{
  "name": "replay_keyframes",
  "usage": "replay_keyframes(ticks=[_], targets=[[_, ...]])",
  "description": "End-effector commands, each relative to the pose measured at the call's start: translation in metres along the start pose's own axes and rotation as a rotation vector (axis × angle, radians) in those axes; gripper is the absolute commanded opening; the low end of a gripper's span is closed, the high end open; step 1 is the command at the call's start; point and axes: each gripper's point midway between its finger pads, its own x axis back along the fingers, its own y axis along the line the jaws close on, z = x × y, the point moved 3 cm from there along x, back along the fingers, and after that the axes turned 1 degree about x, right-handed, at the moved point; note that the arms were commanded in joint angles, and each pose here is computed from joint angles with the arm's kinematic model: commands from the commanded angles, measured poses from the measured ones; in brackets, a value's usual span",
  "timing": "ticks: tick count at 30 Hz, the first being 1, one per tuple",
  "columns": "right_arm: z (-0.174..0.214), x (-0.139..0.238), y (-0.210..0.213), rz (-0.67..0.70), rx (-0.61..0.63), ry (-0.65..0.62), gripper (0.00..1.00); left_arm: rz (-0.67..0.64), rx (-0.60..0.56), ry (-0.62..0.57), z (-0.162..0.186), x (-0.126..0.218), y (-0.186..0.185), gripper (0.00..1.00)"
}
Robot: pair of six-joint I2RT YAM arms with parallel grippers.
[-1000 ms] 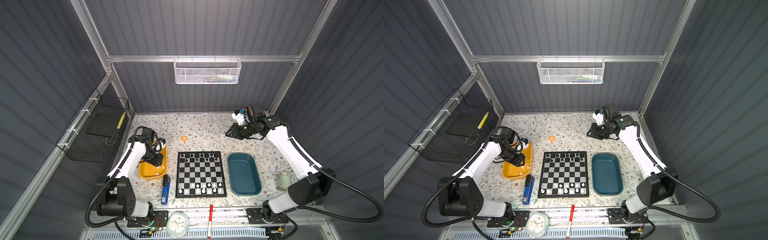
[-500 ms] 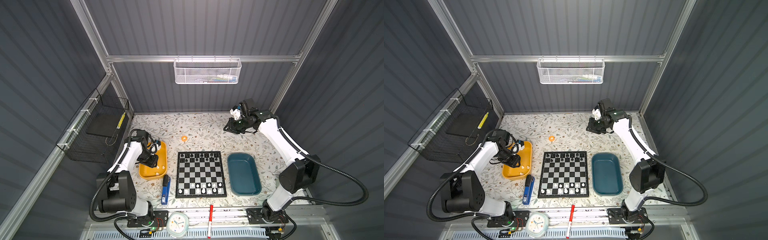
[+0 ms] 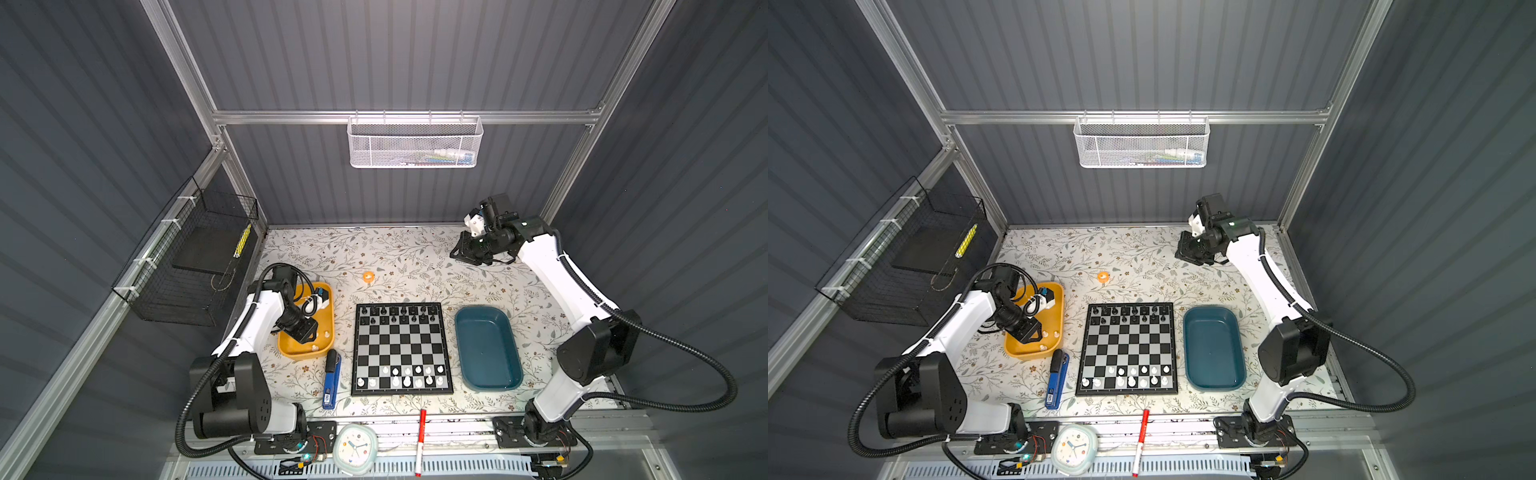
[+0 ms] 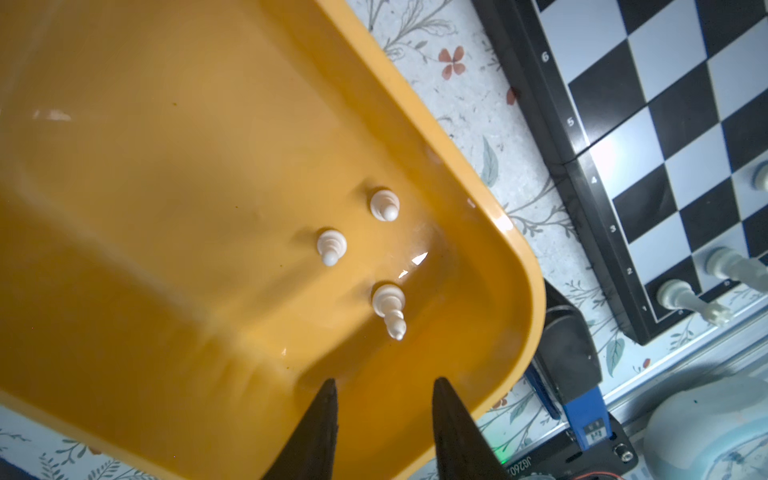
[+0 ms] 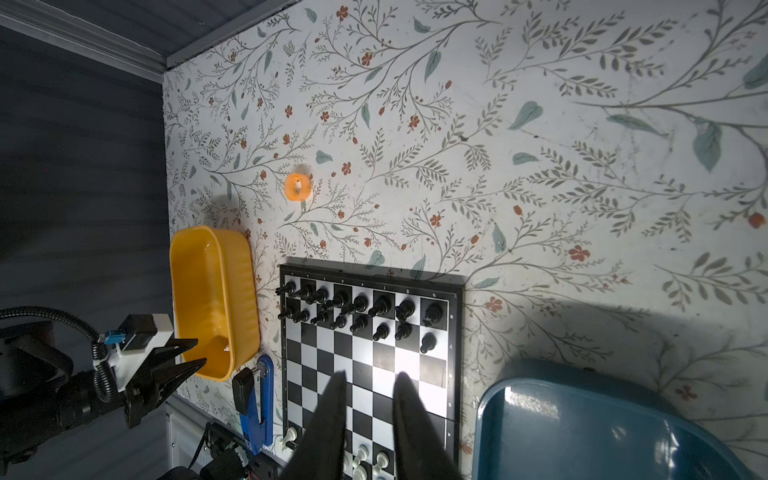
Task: Set up the chess pieces on the board
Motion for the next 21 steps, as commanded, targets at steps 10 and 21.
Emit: replay_keyframes(ticks=[10,21], targets=[[0.010,0.006,-0.010,0.035,-0.023,-0.007,0.24,0.011,0.011,-0.019,-0.015,-0.001,0.009,0.39],[0.025,0.017,-0.010,0.033,-0.025,-0.032,0.24,0.089,-0.112,0.037,0.010,-0.010,-0.013,0.39]])
